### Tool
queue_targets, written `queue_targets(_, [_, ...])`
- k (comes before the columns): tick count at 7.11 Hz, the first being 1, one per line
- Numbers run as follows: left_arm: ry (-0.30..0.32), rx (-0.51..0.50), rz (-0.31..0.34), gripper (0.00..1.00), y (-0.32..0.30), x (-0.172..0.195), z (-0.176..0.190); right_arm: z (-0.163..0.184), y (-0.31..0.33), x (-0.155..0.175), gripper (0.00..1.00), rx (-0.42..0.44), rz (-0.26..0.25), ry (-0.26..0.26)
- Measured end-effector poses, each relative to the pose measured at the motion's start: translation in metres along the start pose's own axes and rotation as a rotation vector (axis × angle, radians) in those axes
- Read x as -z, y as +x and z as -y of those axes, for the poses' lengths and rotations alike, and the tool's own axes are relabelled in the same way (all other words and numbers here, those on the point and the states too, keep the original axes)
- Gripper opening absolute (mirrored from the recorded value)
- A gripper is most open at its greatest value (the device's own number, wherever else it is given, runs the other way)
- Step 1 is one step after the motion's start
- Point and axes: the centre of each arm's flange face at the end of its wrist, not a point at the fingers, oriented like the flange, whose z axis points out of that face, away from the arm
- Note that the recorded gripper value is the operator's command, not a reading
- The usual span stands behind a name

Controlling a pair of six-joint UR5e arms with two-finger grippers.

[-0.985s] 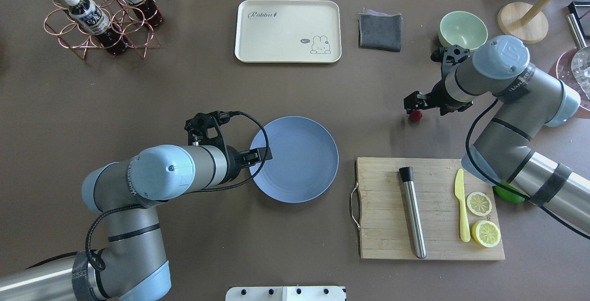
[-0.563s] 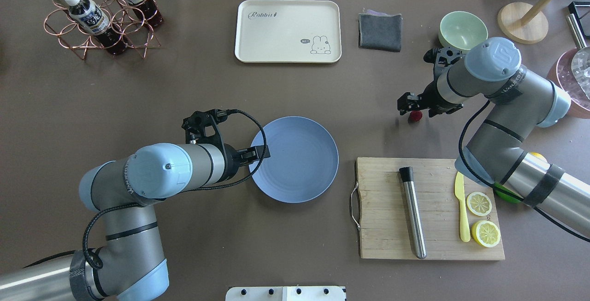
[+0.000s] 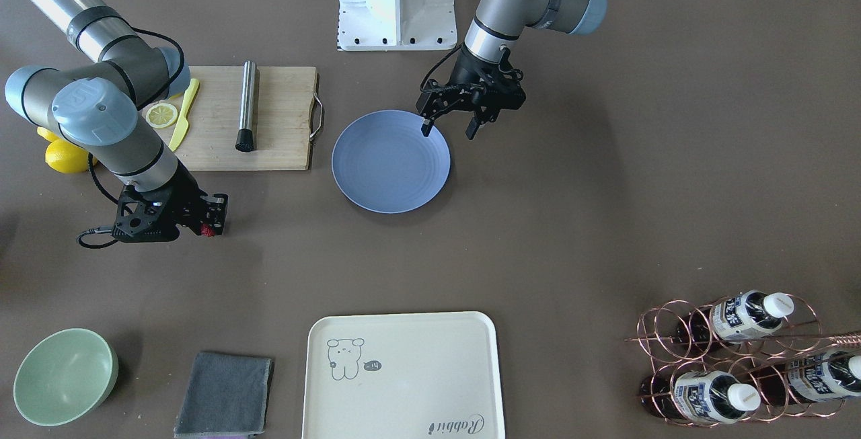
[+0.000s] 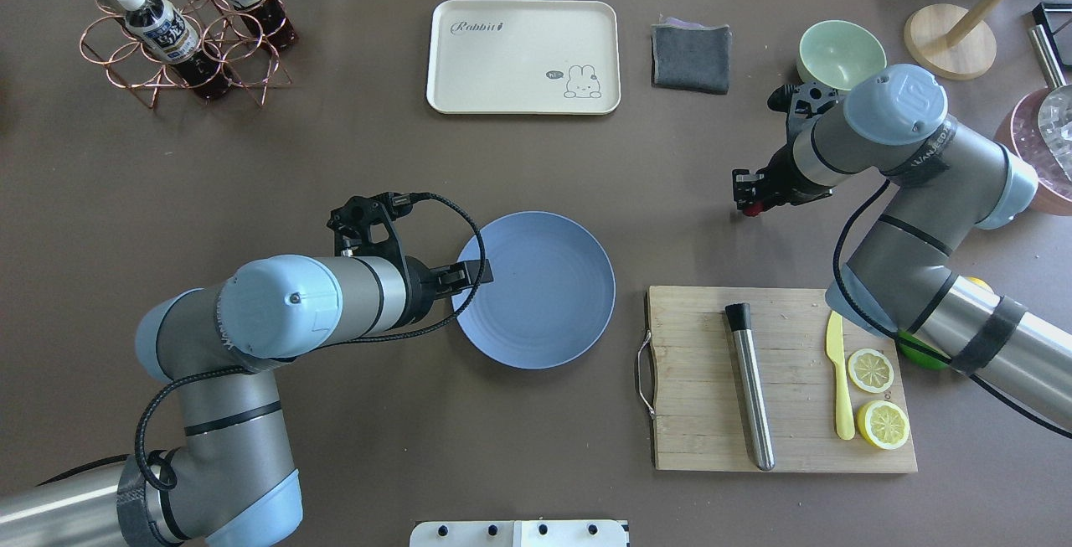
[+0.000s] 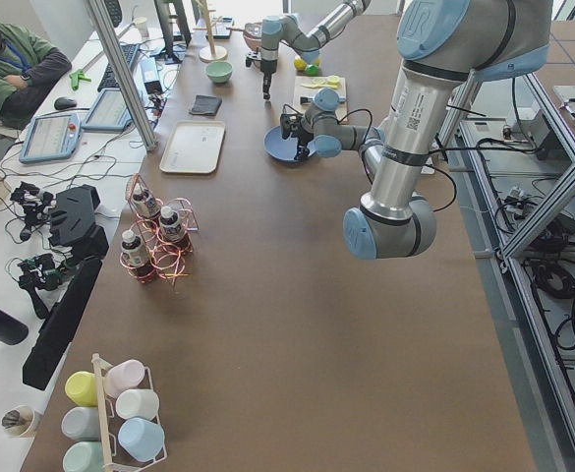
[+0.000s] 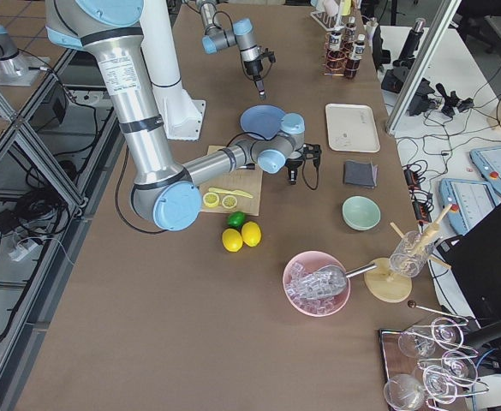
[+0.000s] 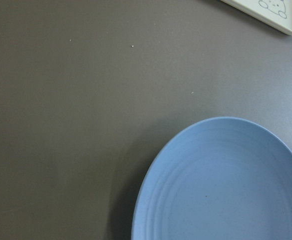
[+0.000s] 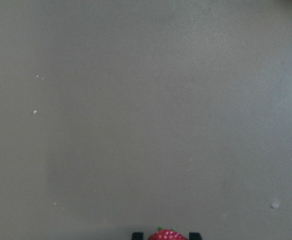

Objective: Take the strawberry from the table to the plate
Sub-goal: 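Carry the strawberry with the right gripper over the blue plate while the left arm withdraws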

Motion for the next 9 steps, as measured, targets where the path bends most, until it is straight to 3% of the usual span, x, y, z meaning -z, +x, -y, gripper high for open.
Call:
queue_targets(3, [0.068,-0.128,0.032,0.98,-0.032,0.039,0.046,0.020,-0.062,0.031,0.00,-0.016,0.023,0.009])
queue_targets(6, [0.128,-0.353,0.106,0.98,-0.092,0.082,0.087,-0.010,-0.150,0.038,0.00,-0.026,0.059,0.013])
queue_targets(9, [0.132,-0.359,0.167,0.98,-0.152,0.107,0.112,-0.058,-0.236,0.031,0.00,0.028,0.049,0.008])
